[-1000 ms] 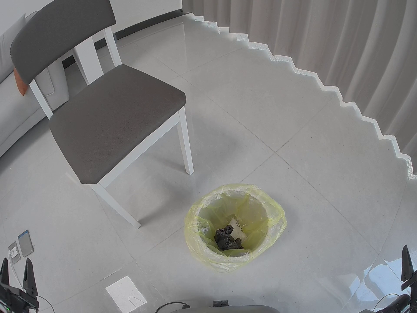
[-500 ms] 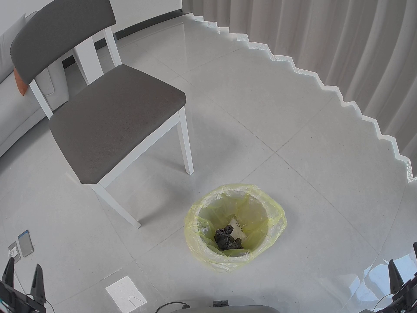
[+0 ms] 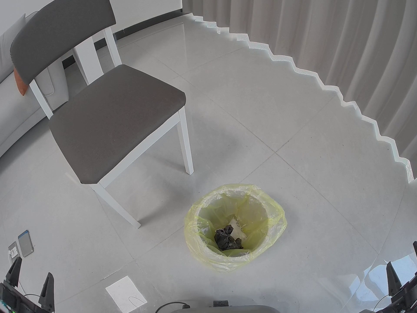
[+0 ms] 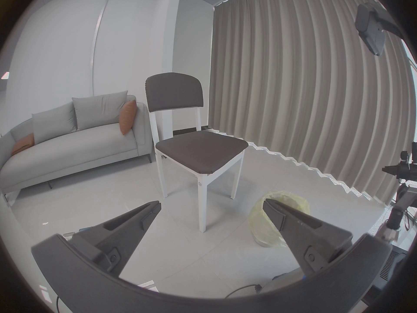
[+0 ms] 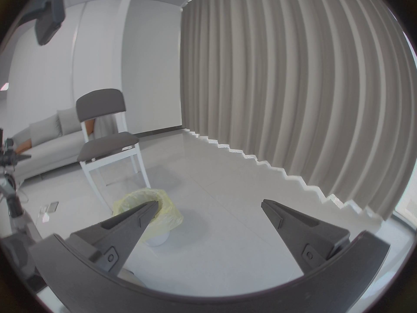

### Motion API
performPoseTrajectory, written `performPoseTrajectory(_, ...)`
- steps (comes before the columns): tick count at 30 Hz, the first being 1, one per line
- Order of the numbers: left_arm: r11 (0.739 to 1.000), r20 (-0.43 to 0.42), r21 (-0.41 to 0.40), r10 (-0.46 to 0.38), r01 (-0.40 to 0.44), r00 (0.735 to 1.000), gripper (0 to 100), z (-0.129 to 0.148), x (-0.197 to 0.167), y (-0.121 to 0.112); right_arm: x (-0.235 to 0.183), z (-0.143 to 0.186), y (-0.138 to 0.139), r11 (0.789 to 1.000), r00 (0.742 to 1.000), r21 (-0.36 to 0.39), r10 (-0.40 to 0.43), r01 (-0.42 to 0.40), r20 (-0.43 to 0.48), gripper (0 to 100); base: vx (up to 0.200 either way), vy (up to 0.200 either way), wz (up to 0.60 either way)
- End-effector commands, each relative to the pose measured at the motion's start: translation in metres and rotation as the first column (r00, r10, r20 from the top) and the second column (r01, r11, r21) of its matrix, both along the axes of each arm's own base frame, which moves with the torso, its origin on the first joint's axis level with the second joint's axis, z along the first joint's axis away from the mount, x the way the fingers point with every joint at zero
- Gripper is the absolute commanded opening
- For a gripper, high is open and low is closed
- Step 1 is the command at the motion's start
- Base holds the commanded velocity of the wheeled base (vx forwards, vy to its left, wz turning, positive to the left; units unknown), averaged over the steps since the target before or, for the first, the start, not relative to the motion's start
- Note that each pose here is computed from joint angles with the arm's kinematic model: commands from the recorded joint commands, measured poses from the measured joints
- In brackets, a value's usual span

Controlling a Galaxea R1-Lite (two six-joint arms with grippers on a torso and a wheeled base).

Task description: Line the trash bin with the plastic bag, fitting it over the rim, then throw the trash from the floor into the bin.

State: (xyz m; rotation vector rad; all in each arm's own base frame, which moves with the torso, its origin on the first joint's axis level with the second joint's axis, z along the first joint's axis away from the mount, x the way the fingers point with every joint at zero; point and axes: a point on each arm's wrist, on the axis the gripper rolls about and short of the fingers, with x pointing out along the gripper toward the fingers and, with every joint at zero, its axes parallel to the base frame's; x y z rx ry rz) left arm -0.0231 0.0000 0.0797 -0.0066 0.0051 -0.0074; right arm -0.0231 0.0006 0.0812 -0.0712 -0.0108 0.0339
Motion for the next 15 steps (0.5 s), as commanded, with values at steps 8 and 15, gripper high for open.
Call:
performPoseTrajectory(8, 0.999, 0.002, -0.029, 0.029, -0.029, 1.000, 100, -0.0034, 0.0004, 0.0006, 0.0003, -0.0052, -0.0009, 0.996, 0.999, 0.080, -0.040, 0.040, -0.008, 100, 0.000, 0.000, 0.00)
performPoseTrajectory(15, 0.999, 0.002, -0.022, 0.037, -0.037, 0.999, 100, -0.0034, 0.0004, 0.0007, 0.0003, -0.0052, -0.0009, 0.995, 0.999, 0.086, -0.041, 0.041, -0.008, 100, 0.000, 0.000, 0.00)
